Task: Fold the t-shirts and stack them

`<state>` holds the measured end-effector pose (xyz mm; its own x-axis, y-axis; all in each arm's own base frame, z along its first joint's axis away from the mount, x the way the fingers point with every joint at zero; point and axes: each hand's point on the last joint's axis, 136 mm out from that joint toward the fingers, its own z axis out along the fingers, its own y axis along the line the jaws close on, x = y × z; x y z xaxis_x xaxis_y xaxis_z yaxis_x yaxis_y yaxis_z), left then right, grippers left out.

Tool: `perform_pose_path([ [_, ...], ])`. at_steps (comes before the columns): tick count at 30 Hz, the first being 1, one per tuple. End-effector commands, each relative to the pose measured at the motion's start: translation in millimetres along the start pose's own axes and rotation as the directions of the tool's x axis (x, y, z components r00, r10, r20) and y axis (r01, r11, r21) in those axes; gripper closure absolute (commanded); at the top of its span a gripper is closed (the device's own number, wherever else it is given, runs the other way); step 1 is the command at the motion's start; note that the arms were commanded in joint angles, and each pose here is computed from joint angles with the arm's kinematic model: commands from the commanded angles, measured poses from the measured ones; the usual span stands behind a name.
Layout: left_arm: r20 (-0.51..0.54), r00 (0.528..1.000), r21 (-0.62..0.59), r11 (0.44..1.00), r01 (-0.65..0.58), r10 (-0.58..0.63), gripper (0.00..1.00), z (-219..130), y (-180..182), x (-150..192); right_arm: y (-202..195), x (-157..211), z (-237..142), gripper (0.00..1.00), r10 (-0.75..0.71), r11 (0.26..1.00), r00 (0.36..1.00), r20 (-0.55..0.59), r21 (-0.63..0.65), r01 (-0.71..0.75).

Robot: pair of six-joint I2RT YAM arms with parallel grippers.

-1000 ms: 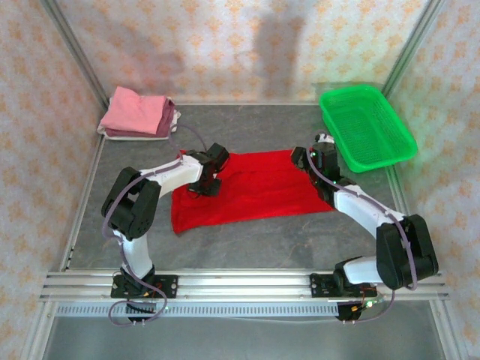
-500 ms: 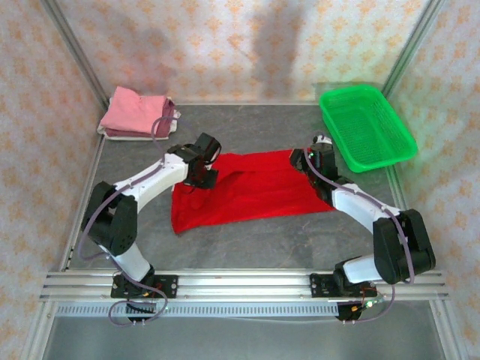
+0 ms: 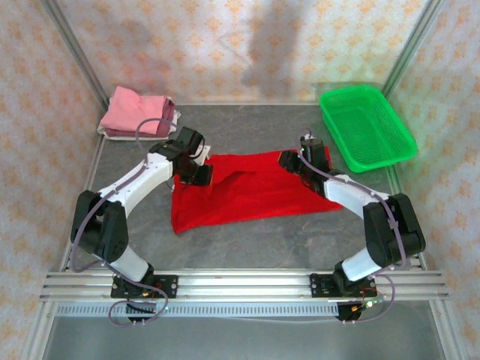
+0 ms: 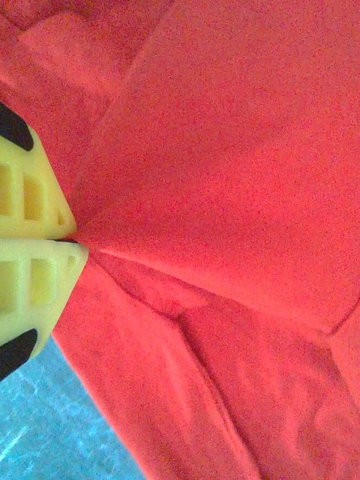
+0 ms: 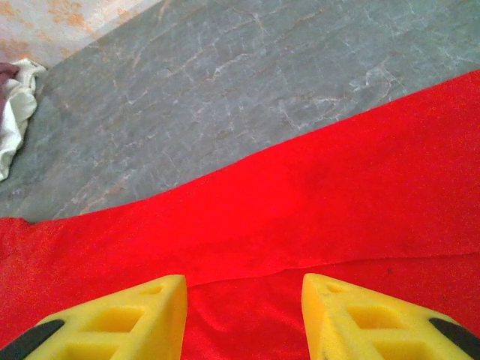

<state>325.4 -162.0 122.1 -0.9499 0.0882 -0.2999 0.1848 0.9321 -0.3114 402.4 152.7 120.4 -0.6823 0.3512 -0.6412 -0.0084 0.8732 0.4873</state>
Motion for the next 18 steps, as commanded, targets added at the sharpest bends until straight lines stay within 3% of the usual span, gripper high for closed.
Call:
perform_pose_path([
  [1,-0.035,0.999,0.092,0.995,-0.037,0.041,1.0,4.2,-9.3,12.0,7.7,-6.3,2.4,0.55,0.014,1.0,1.0,-0.003,-0.016,-0.014],
  [4,-0.07,0.997,0.059,0.998,-0.037,0.041,1.0,16.8,0.1,16.7,7.3,-4.6,4.1,0.55,0.017,1.0,1.0,-0.014,-0.013,-0.017],
  [7,-0.076,0.997,-0.086,0.996,-0.021,0.015,0.63,15.9,24.8,16.8,7.5,-2.6,3.2,0.55,0.011,1.0,1.0,-0.021,-0.012,-0.011],
  [8,-0.044,0.999,-0.158,0.987,0.0,-0.007,0.54,9.8,36.5,14.3,6.5,-2.0,2.9,0.55,0.009,1.0,1.0,-0.022,-0.007,-0.009],
  [9,-0.009,1.0,-0.198,0.98,0.018,-0.02,0.51,3.6,43.2,12.1,5.0,-2.0,2.4,0.55,0.007,1.0,1.0,-0.022,0.0,-0.007],
  [13,0.152,0.986,-0.221,0.971,0.095,-0.063,0.47,-19.4,52.1,10.4,4.8,0.1,0.2,0.55,-0.008,1.0,0.999,-0.032,0.002,0.008],
  [15,0.145,0.987,-0.217,0.97,0.106,-0.075,0.49,-17.8,54.7,21.7,3.7,-0.8,-0.4,0.55,-0.011,1.0,1.0,-0.025,0.006,0.011],
  [18,0.046,0.993,-0.182,0.977,0.114,-0.108,0.54,1.2,52.9,46.6,4.7,-0.4,1.8,0.55,-0.012,1.0,1.0,-0.026,-0.001,0.012],
])
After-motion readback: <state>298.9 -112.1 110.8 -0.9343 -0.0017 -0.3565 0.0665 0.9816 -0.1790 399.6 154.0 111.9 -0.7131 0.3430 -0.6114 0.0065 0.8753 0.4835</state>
